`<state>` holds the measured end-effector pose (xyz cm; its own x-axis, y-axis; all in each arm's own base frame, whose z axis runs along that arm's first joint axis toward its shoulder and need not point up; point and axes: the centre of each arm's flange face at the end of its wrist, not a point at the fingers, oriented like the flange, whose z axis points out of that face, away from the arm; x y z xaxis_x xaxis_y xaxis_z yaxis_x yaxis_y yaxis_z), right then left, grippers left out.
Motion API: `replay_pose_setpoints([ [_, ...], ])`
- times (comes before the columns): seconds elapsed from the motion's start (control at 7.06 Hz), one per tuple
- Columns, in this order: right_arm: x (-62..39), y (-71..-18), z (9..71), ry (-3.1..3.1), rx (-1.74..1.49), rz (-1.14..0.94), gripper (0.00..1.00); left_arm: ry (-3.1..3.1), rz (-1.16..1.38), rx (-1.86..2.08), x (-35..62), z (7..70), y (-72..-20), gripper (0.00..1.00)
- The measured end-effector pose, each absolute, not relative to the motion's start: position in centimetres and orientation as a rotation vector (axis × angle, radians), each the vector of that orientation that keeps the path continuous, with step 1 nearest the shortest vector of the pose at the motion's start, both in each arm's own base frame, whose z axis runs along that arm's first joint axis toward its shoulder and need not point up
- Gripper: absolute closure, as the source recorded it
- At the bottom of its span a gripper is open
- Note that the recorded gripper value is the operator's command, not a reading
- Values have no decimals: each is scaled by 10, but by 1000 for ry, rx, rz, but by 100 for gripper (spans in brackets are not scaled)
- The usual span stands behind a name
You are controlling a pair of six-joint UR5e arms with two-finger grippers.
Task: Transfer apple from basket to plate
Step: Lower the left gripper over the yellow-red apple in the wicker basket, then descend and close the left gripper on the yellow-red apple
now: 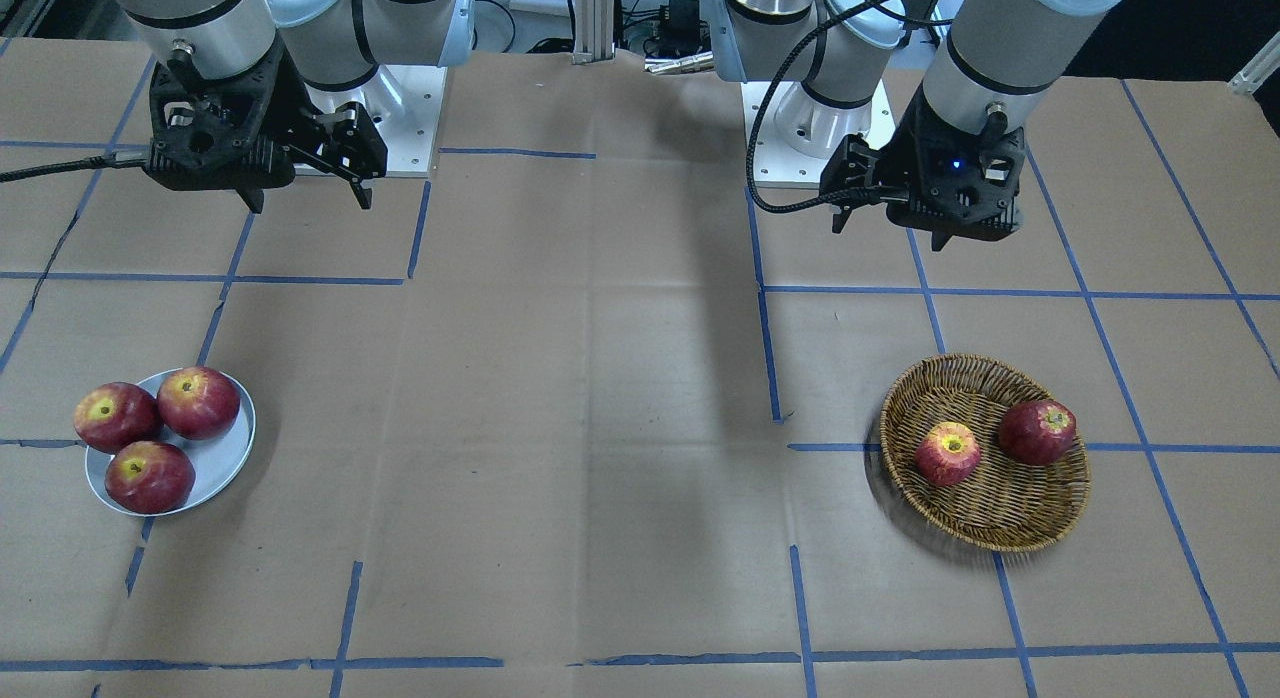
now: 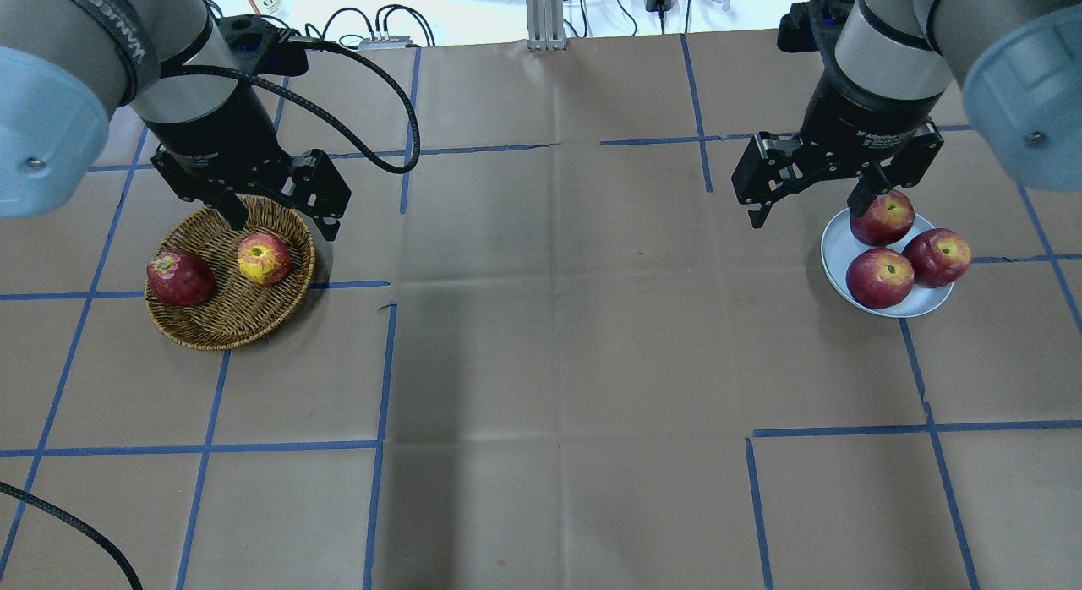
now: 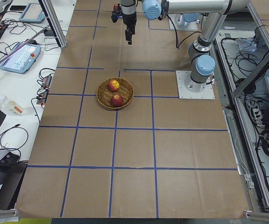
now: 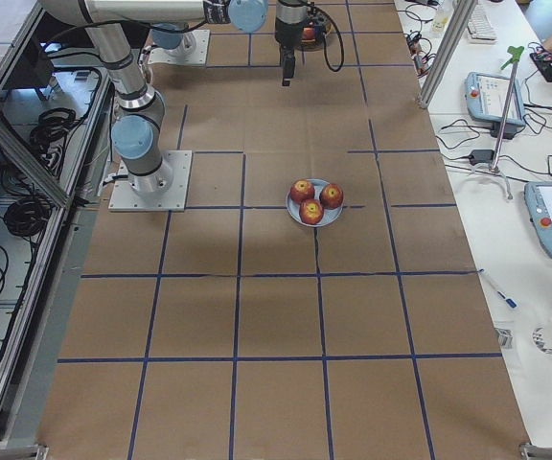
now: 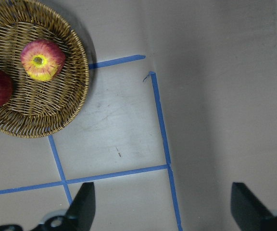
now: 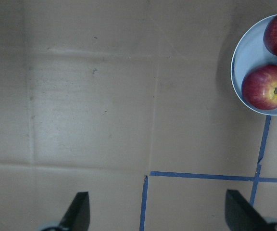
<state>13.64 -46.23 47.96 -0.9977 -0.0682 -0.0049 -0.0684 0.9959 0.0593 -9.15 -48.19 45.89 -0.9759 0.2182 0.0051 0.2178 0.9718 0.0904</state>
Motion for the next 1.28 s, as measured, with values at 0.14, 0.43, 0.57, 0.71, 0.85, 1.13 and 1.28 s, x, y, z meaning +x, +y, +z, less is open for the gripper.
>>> replay_pose_setpoints([
  [0.14, 136, -462, 480, 3136, -107, 94, 0, 3106, 108, 418, -75, 449, -489, 1],
  [0.43, 136, -462, 479, 3135, -107, 94, 0, 3074, 29, 537, -54, 425, -504, 1],
  [0.57, 136, -462, 479, 3135, -107, 94, 0, 3068, 22, 564, -44, 406, -515, 1],
  [0.71, 136, -462, 479, 3135, -107, 95, 0, 3059, 13, 601, -33, 388, -528, 1],
  [0.85, 136, -462, 479, 3135, -107, 95, 0, 3050, 5, 631, -19, 369, -542, 1],
  [1.13, 136, -462, 479, 3135, -107, 95, 0, 3043, 14, 686, 6, 332, -564, 1],
  [1.28, 136, -462, 479, 3135, -107, 95, 0, 3043, 34, 714, 21, 304, -576, 1],
])
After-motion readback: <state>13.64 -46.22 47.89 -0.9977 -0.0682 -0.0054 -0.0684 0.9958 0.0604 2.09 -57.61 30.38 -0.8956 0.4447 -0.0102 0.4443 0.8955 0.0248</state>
